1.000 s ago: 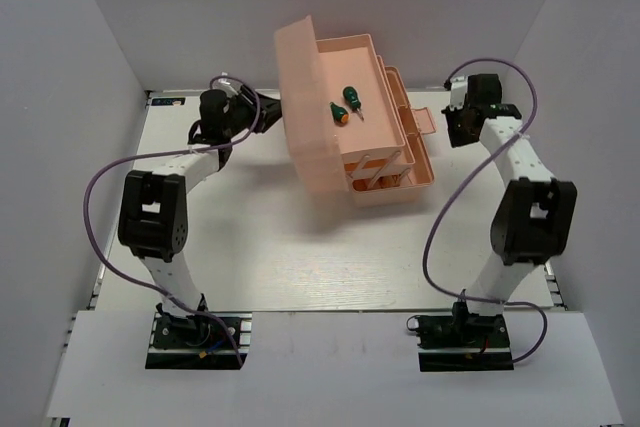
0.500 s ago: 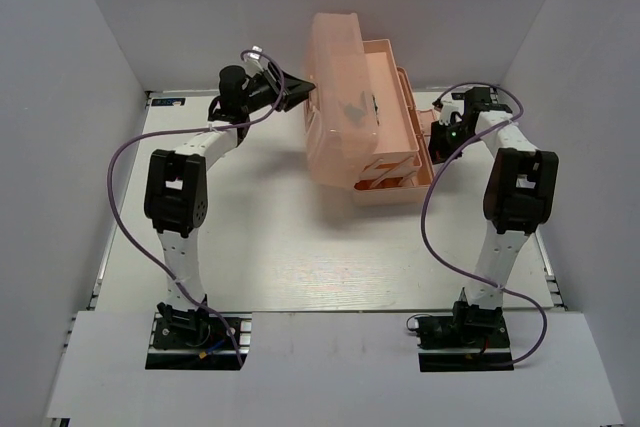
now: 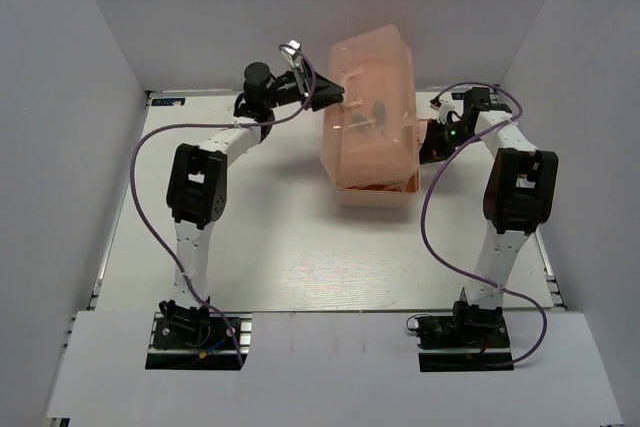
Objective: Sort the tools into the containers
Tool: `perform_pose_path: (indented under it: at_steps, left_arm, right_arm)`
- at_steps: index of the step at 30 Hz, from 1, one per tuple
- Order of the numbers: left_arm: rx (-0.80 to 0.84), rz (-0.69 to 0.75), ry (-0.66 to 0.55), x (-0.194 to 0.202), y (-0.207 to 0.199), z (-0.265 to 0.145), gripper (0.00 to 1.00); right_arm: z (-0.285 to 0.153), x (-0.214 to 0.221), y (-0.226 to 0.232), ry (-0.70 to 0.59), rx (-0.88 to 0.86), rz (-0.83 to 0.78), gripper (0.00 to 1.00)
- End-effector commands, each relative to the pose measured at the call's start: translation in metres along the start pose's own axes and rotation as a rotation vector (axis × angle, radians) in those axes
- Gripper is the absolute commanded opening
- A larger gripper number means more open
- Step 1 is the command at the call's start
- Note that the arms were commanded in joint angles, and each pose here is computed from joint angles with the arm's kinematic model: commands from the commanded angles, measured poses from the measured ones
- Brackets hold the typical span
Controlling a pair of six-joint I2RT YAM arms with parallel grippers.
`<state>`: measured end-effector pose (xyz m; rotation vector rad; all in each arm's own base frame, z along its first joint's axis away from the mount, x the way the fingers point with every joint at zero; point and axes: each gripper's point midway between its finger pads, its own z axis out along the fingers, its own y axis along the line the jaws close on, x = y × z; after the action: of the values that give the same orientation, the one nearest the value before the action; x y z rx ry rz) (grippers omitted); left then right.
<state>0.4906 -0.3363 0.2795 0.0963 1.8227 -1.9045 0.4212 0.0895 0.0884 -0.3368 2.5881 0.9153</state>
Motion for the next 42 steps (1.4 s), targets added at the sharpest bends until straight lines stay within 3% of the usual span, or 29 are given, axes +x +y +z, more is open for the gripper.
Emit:
perform_pose_path:
  at_steps: [1, 3, 4, 9, 12, 16, 21, 26, 30, 34, 42]
  left_arm:
    - [0.092, 0.036, 0.085, 0.021, -0.036, 0.009, 0.55]
    - [0.101, 0.064, 0.034, 0.014, -0.052, 0.002, 0.55]
    - [0.121, 0.130, 0.003, 0.006, -0.080, -0.007, 0.55]
    - [0.024, 0.227, -0.074, 0.007, -0.106, -0.042, 0.55]
    - [-0.187, 0.286, -0.132, 0.015, -0.091, -0.074, 0.55]
    - [-0.503, 0.245, -0.160, 0.026, -0.020, -0.113, 0.57]
    - [-0.587, 0.172, -0.047, 0.058, 0.038, -0.109, 0.57]
    - [-0.637, 0.126, 0.027, 0.080, 0.074, -0.109, 0.57]
    - [-0.624, 0.124, 0.128, 0.102, 0.085, -0.098, 0.57]
    - [-0.592, 0.097, 0.196, 0.121, 0.090, -0.092, 0.57]
    - [-0.529, 0.100, 0.286, 0.150, 0.086, -0.077, 0.57]
  right_arm:
    - [-0.006, -0.010, 0.041, -0.025, -0.120, -0.020, 0.00]
    - [-0.007, -0.009, 0.032, -0.021, -0.072, -0.026, 0.00]
    - [-0.009, -0.009, 0.031, -0.024, -0.064, -0.027, 0.00]
    - [-0.017, -0.013, 0.003, -0.047, 0.109, -0.031, 0.00]
    - [-0.031, -0.019, -0.016, -0.072, 0.249, -0.067, 0.00]
    - [-0.053, -0.038, -0.037, -0.128, 0.424, -0.158, 0.00]
    - [-0.081, -0.093, -0.041, -0.228, 0.519, -0.228, 0.00]
    - [-0.074, -0.143, -0.025, -0.283, 0.450, -0.269, 0.00]
    - [-0.040, -0.148, -0.024, -0.275, 0.344, -0.256, 0.00]
    - [-0.014, -0.146, 0.020, -0.276, 0.111, -0.280, 0.00]
    - [-0.007, -0.147, 0.047, -0.291, 0.003, -0.304, 0.00]
